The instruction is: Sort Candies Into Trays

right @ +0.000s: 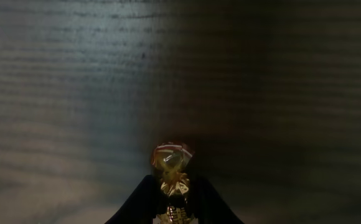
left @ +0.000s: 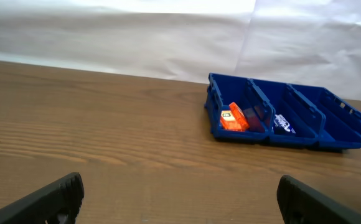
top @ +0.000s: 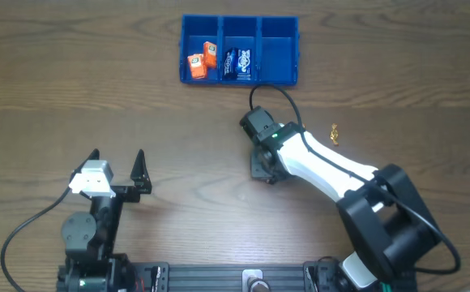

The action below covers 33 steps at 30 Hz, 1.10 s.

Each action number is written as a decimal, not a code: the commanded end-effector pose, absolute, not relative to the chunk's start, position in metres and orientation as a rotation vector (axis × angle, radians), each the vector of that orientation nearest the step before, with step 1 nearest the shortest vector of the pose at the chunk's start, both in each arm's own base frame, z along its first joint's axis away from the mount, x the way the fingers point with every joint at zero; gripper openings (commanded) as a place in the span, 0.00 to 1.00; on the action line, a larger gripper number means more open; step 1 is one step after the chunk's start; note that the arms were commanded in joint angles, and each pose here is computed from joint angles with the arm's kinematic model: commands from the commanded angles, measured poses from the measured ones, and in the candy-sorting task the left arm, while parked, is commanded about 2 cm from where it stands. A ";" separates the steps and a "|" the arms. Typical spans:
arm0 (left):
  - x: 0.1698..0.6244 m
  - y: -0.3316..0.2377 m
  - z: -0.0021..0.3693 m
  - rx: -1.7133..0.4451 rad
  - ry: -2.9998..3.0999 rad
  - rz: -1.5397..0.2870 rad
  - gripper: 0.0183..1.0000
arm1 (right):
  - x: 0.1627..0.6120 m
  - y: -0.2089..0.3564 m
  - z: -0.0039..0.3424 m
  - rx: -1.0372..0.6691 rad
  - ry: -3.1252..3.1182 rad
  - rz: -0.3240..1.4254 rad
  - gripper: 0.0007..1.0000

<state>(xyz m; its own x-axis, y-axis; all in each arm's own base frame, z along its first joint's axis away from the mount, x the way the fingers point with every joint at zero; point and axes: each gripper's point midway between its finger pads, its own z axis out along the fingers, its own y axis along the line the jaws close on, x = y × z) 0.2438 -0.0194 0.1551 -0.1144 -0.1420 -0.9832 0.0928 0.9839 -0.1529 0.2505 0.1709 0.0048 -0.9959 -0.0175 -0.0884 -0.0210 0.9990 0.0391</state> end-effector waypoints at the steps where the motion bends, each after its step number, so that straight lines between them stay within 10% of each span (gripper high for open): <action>1: 0.243 -0.022 0.139 -0.023 1.721 -0.204 1.00 | 0.300 0.176 0.078 -0.014 2.866 0.055 0.19; 11: 0.243 -0.022 0.139 -0.023 1.721 -0.204 1.00 | 0.453 0.169 0.210 0.002 2.539 0.065 0.20; 28: 0.243 -0.022 0.139 -0.023 1.721 -0.204 1.00 | 0.543 0.133 0.135 0.148 2.565 -0.024 0.21; 33: 0.243 -0.022 0.139 -0.023 1.721 -0.204 1.00 | 0.541 0.132 0.133 0.120 2.579 -0.037 0.62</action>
